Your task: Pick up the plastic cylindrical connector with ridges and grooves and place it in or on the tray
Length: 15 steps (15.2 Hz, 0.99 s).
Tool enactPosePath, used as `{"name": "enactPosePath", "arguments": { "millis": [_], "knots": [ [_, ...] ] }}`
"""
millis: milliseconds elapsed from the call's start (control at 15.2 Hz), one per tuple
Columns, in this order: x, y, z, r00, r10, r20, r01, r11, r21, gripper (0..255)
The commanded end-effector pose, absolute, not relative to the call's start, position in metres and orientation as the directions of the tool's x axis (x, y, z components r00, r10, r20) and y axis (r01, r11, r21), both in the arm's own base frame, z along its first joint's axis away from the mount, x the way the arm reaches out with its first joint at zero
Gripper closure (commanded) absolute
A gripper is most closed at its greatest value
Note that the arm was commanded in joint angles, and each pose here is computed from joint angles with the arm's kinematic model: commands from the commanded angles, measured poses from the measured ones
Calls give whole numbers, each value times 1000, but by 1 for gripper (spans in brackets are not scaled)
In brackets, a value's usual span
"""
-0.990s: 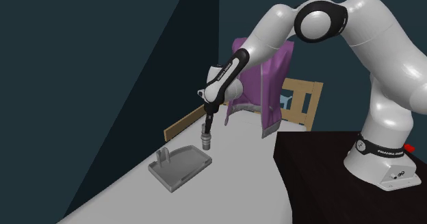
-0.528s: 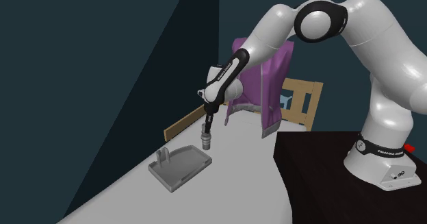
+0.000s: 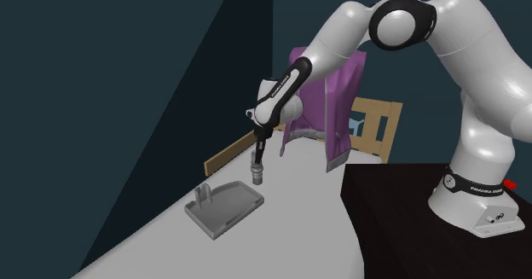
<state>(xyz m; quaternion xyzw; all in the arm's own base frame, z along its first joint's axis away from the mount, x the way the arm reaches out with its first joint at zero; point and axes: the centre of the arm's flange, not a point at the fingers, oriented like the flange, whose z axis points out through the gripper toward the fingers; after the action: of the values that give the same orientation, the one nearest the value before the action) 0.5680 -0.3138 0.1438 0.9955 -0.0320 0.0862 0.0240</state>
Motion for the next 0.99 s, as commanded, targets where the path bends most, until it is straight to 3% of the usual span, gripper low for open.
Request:
{"name": "enactPosePath", "arguments": {
  "millis": [0, 924],
  "knots": [
    [568, -314, 154, 983, -59, 173, -68, -997, 42, 255],
    [568, -314, 228, 983, -59, 173, -68, -997, 42, 255]
  ]
}}
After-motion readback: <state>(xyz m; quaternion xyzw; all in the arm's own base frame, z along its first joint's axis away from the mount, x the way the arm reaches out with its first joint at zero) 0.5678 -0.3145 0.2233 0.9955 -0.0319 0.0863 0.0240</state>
